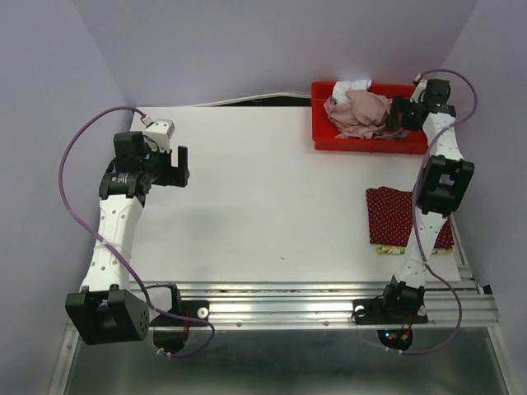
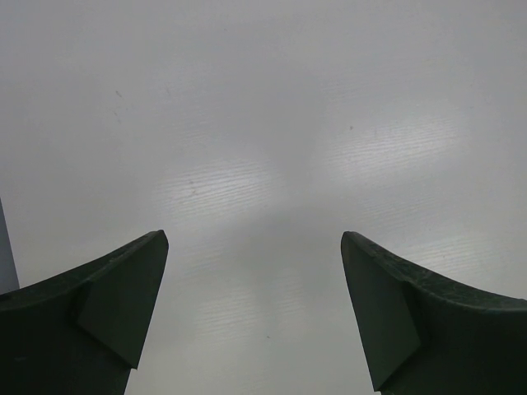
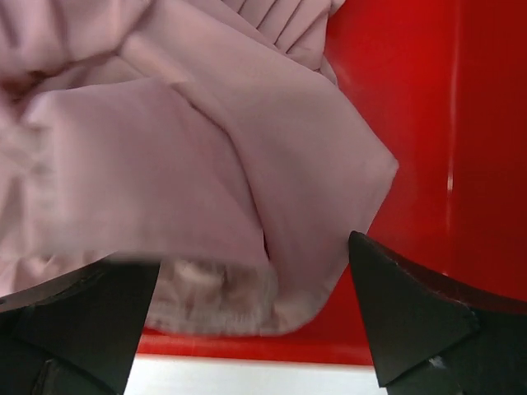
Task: Fold and stack the skirts
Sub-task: Grab the skirt from the pile
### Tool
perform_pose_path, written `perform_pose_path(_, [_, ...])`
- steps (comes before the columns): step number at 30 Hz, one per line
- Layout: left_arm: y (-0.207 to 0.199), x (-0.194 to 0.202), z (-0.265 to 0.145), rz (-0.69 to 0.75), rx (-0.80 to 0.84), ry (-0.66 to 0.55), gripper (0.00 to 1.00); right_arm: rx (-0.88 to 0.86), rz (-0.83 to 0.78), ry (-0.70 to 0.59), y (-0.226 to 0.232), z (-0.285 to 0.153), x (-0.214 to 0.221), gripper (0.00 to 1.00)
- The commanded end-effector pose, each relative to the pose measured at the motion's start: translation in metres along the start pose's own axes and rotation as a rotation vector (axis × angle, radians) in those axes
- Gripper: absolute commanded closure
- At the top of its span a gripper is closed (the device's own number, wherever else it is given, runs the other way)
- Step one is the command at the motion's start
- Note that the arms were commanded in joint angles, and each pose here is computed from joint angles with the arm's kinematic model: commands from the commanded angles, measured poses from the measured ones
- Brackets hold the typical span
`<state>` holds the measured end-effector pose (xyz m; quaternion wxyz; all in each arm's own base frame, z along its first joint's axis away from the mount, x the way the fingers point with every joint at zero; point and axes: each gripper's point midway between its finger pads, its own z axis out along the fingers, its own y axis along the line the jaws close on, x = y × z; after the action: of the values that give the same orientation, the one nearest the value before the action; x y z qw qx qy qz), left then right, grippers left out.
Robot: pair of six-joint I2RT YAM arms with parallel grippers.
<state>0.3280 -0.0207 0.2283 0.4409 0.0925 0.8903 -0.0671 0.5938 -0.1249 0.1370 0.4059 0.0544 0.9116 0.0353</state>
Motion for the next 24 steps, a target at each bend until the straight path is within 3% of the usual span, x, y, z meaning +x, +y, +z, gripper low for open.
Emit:
perform_pose_path(1, [0.002,-0.017,-0.011,0.006,-0.021,-0.049,0.01,-0.010,0.007,-0.107,0.002,0.021,-0.024,0.00])
perform_pose_path(3, [0.002,-0.016,-0.012,0.005,-0.026,-0.045,0.01,-0.007,0.007,-0.101,0.000,0.031,-0.020,0.14])
perform_pose_path(4, [0.003,-0.016,-0.011,0.003,-0.030,-0.042,0.01,-0.010,0.006,-0.103,0.000,0.031,-0.021,0.28])
perform_pose_path(6, [0.003,-0.017,-0.012,0.005,-0.030,-0.045,0.01,-0.037,0.003,-0.130,0.007,0.018,-0.033,0.43])
perform_pose_path(7, [0.003,-0.019,-0.012,0.006,-0.031,-0.050,0.01,-0.056,0.015,-0.146,0.013,0.010,-0.040,0.61])
perform_pose_path(11, [0.003,-0.022,-0.010,-0.005,-0.031,-0.055,0.01,-0.146,0.066,-0.282,0.041,-0.049,-0.089,0.98])
perform_pose_path(14, [0.005,-0.027,-0.013,-0.005,-0.039,-0.068,0.01,-0.299,0.114,-0.405,0.079,-0.122,-0.135,0.99])
perform_pose_path(19, [0.005,-0.033,-0.016,0.002,-0.043,-0.096,0.01,-0.546,0.162,-0.475,0.129,-0.194,-0.161,0.99])
perform_pose_path(24, [0.007,-0.044,-0.021,-0.009,-0.058,-0.122,0.01,-0.760,0.075,-0.566,0.188,-0.279,-0.177,0.99])
